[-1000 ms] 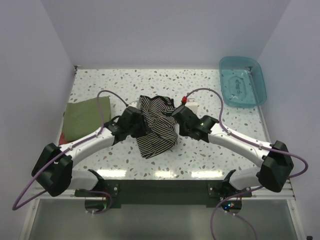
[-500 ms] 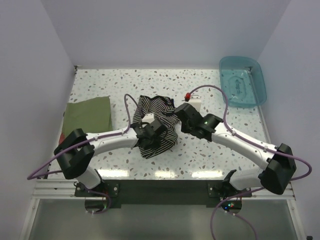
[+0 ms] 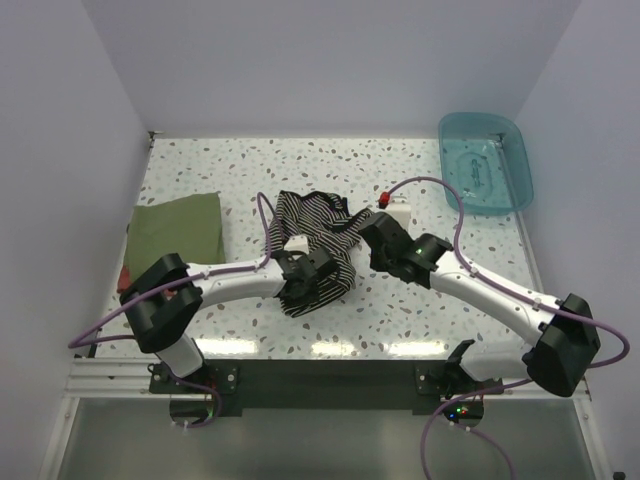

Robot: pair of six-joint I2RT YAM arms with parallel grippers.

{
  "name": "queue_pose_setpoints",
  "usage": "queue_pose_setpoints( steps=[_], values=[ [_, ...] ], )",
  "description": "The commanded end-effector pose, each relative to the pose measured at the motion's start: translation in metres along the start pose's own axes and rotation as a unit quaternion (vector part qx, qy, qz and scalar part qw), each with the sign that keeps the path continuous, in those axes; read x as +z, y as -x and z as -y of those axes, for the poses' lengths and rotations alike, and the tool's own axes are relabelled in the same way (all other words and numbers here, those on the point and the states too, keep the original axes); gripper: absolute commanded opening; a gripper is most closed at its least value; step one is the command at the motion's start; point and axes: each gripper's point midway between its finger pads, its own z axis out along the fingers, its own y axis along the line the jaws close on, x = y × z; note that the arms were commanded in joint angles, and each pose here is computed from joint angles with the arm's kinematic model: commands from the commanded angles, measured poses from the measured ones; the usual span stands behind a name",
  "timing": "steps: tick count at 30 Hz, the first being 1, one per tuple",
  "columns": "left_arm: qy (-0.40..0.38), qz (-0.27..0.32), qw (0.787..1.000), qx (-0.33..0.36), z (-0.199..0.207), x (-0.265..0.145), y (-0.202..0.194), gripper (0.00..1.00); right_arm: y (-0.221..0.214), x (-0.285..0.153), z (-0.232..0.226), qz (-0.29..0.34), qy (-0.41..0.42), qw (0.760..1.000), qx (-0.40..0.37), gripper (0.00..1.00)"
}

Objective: Fold and stack the tank tops
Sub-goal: Flatten the tank top out

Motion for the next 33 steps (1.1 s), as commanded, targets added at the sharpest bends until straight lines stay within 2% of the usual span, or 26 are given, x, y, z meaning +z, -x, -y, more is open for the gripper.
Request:
queue_pose_setpoints(
  steps=[1, 7, 10, 11, 14, 17, 24, 29, 33],
  values=[
    [-0.001, 0.02, 1.0, -0.013, 0.007, -0.004, 0.01, 0.41, 0.01, -0.002, -0.003, 0.021, 0.008, 1.0, 0.022, 0.2],
    [0.001, 0.02, 1.0, -0.008, 0.006, 0.001, 0.008, 0.33, 0.012, -0.002, -0.018, 0.012, 0.036, 0.999, 0.024, 0.19],
    [-0.001, 0.032, 0.999, -0.012, 0.003, -0.003, 0.014, 0.23, 0.016, -0.002, -0.034, 0.002, 0.062, 0.998, 0.024, 0.19],
    [-0.007, 0.043, 0.999, -0.018, 0.004, -0.01, 0.021, 0.13, 0.011, 0.002, -0.039, -0.01, 0.063, 0.998, 0.019, 0.18],
    [-0.015, 0.071, 0.997, -0.038, -0.004, -0.028, 0.039, 0.0, 0.01, 0.007, -0.055, -0.024, 0.085, 0.996, 0.021, 0.17],
    [-0.024, 0.089, 0.994, -0.063, -0.018, -0.044, 0.054, 0.0, 0.017, 0.007, -0.072, -0.028, 0.106, 0.994, 0.026, 0.17],
    [-0.04, 0.068, 0.99, -0.114, -0.058, -0.044, 0.052, 0.0, 0.025, 0.022, -0.117, -0.038, 0.114, 0.993, 0.013, 0.18],
    [-0.054, 0.067, 0.987, -0.132, -0.076, -0.042, 0.045, 0.0, 0.01, 0.041, -0.154, -0.055, 0.104, 0.993, -0.019, 0.25],
    [-0.062, 0.075, 0.986, -0.138, -0.083, -0.044, 0.044, 0.0, -0.002, 0.059, -0.171, -0.068, 0.091, 0.993, -0.023, 0.37]
  ],
)
